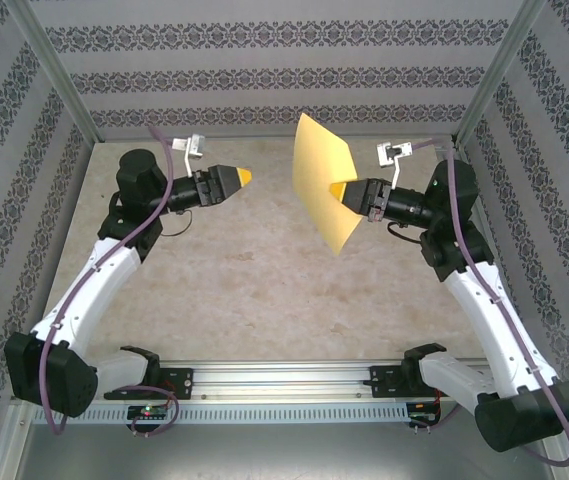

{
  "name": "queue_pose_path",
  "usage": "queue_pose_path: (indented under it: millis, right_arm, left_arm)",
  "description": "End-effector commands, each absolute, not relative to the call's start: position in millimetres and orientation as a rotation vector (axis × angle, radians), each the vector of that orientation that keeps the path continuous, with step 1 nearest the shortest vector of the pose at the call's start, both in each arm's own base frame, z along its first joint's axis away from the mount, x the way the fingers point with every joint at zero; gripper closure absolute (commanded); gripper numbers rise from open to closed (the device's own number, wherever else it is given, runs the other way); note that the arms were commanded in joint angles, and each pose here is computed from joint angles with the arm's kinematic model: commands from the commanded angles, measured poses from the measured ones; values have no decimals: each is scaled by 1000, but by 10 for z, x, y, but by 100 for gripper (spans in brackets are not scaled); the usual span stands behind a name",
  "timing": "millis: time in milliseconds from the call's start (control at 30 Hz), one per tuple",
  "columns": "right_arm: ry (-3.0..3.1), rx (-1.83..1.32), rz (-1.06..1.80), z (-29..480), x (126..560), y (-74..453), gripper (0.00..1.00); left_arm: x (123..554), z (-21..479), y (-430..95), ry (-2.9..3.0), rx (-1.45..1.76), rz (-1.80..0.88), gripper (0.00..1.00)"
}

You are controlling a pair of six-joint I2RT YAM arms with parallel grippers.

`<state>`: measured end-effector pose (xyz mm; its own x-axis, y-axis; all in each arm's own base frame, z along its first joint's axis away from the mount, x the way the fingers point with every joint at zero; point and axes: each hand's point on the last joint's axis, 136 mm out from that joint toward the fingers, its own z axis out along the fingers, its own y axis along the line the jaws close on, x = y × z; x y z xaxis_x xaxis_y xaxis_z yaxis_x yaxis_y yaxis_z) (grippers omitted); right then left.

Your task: Fold a paper plane with a square sheet of paper (fold left side to right side)

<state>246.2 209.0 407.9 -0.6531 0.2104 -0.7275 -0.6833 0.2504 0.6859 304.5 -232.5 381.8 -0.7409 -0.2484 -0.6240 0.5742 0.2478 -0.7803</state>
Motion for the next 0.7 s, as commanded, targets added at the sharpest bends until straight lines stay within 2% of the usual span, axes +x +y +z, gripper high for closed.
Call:
queue_pose_path:
  millis: [0,433,533,667]
  right_arm:
    - [1746,-558,1539,4241,2196,2119,84]
    - [1715,-679,1579,4336,2005,2254,85]
    - [1724,-676,1578,4299,2029,2280,85]
    - [1753,-657,1557,4219,2097,2278,85]
  left_arm:
    - [2777,4217,-2561,1677,594,-1586,0]
    - [2599,4295,-2872,1603,815,-1599,2]
    - [2507,4296,-2930,1580,878,-1614,12]
    - [2438,4258,-2945,1599,912,-1586,41]
